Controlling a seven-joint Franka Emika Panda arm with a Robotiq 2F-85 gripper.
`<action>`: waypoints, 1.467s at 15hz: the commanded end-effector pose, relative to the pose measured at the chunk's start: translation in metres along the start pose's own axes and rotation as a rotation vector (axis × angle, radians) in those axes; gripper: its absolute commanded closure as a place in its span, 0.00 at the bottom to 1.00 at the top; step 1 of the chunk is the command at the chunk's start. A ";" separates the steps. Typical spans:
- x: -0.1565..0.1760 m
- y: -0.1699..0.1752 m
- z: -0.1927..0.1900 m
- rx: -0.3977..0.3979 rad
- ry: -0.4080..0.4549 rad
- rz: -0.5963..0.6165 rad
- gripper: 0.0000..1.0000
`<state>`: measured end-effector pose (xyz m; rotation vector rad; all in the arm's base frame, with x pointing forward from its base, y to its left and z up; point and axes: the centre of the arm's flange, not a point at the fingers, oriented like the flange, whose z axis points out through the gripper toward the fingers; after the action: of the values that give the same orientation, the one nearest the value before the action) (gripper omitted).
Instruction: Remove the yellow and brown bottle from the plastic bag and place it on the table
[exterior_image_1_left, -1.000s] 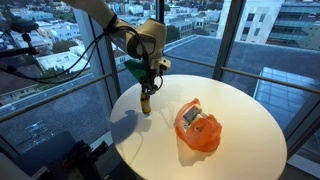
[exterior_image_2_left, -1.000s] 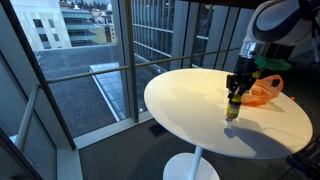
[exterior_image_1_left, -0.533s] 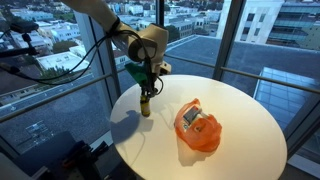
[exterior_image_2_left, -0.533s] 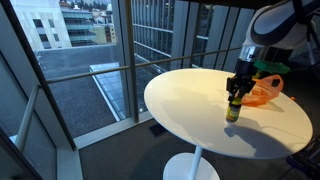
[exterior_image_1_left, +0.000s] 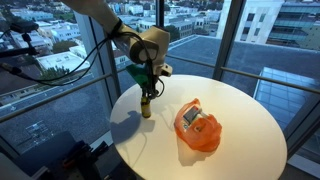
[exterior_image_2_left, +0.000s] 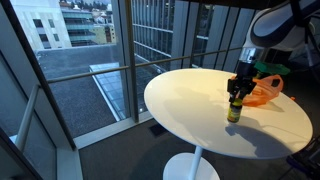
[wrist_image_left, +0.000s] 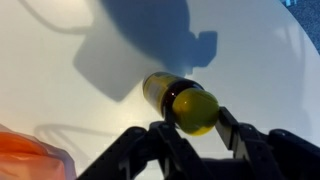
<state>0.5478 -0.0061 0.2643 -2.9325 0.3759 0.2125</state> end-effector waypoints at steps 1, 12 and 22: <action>0.005 0.004 -0.006 0.023 0.015 -0.009 0.31; -0.005 0.005 -0.041 -0.061 0.065 -0.020 0.00; -0.027 0.033 -0.084 -0.216 0.135 0.039 0.00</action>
<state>0.5422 -0.0386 0.3276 -3.1359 0.3876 0.0735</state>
